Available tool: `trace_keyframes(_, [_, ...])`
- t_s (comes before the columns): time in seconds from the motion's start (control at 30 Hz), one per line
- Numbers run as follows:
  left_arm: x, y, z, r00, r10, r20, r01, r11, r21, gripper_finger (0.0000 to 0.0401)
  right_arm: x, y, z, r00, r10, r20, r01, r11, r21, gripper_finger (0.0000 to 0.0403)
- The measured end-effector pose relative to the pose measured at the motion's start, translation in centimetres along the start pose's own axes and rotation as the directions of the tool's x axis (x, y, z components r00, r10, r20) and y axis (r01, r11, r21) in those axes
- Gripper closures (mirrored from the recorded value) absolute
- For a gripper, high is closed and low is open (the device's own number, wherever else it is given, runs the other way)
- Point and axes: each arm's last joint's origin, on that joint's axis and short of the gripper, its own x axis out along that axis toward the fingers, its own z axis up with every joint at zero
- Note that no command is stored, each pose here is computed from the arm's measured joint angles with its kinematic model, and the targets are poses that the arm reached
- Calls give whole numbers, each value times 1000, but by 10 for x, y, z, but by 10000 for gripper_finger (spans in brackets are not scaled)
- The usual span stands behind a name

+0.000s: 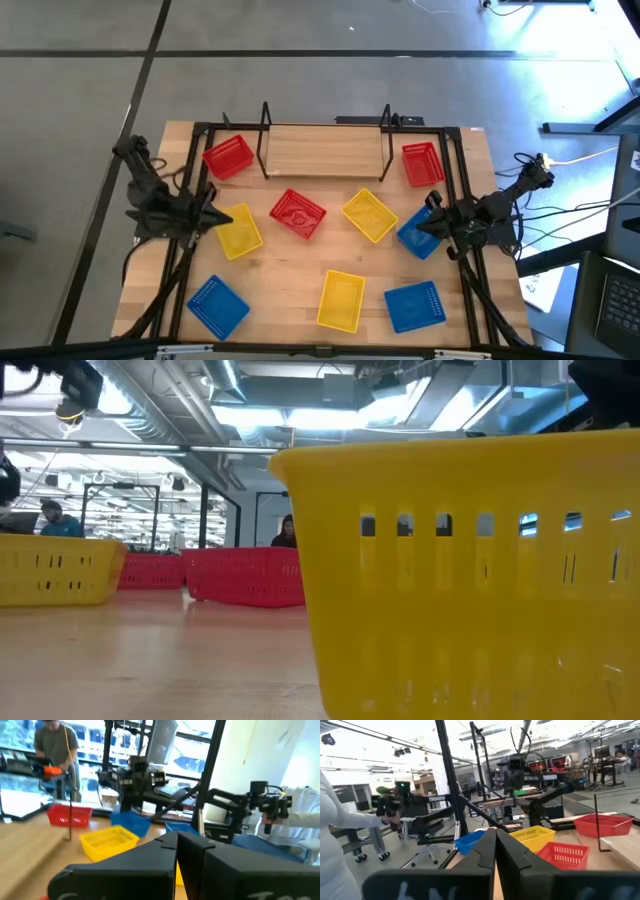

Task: Stack baskets on shelf by color
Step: Put the bottom red bin on the shelf

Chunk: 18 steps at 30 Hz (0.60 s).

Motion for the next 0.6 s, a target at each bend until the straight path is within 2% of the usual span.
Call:
trace_keyframes(0.3, [27, -21, 63, 972, 188, -142, -161, 970, 181, 401, 0, 1, 10, 1000, -8, 26, 10, 998, -66, 391])
trace_keyframes(0.47, [51, -30, 89, 924, 275, -266, -229, 955, 189, 401, -1, 3, 26, 1000, -9, 5, 10, 995, -101, 391])
trace_keyframes(0.6, [74, -28, 98, 850, 293, -437, -258, 956, 139, 401, -1, 4, 40, 998, -26, -60, 20, 994, -104, 391])
